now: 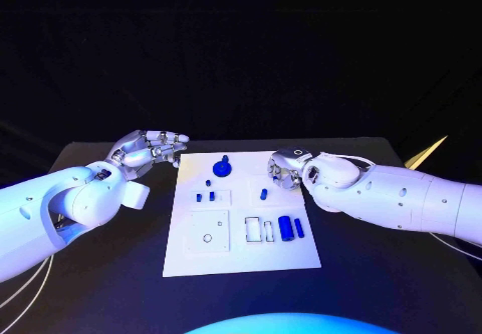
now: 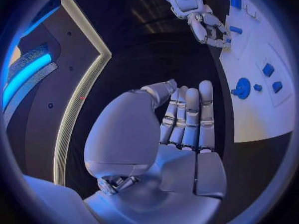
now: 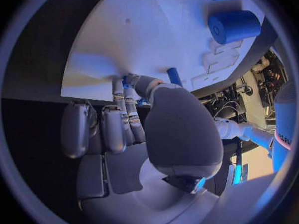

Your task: Assemble the parts on the task board

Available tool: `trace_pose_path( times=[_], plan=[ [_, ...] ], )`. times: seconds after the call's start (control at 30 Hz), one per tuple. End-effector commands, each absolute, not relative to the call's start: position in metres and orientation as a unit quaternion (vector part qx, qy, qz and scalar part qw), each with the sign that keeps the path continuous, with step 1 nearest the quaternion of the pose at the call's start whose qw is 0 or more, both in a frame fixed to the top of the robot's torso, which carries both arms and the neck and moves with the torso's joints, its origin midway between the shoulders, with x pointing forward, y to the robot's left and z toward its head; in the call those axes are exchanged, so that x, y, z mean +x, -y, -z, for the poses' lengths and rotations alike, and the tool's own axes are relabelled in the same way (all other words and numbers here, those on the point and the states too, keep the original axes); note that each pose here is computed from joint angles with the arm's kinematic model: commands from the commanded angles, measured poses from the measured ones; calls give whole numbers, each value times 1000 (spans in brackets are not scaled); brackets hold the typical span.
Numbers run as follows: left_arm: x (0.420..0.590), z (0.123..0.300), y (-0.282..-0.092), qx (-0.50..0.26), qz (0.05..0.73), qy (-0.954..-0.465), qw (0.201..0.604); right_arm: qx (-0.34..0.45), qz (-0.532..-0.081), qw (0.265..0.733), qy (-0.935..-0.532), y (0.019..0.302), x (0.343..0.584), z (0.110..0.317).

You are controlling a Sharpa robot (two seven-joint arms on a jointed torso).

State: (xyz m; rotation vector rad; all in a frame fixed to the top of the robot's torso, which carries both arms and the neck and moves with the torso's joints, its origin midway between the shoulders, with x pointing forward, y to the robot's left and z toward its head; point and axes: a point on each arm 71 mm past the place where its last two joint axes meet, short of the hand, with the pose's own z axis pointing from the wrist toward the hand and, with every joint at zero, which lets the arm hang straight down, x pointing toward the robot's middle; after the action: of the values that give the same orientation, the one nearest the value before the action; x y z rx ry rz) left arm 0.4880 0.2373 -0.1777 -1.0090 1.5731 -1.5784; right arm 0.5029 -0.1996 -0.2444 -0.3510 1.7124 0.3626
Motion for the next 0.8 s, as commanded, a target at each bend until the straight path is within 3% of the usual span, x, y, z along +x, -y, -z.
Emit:
trace_pose_path(
  times=[0.03,0.8],
  plan=[
    [488,177,-236,-387,608,-604,339,-152,-153,627,-748,198,498,253],
    [489,178,-240,-391,603,-604,344,-134,-166,676,-706,201,490,239]
  ],
)
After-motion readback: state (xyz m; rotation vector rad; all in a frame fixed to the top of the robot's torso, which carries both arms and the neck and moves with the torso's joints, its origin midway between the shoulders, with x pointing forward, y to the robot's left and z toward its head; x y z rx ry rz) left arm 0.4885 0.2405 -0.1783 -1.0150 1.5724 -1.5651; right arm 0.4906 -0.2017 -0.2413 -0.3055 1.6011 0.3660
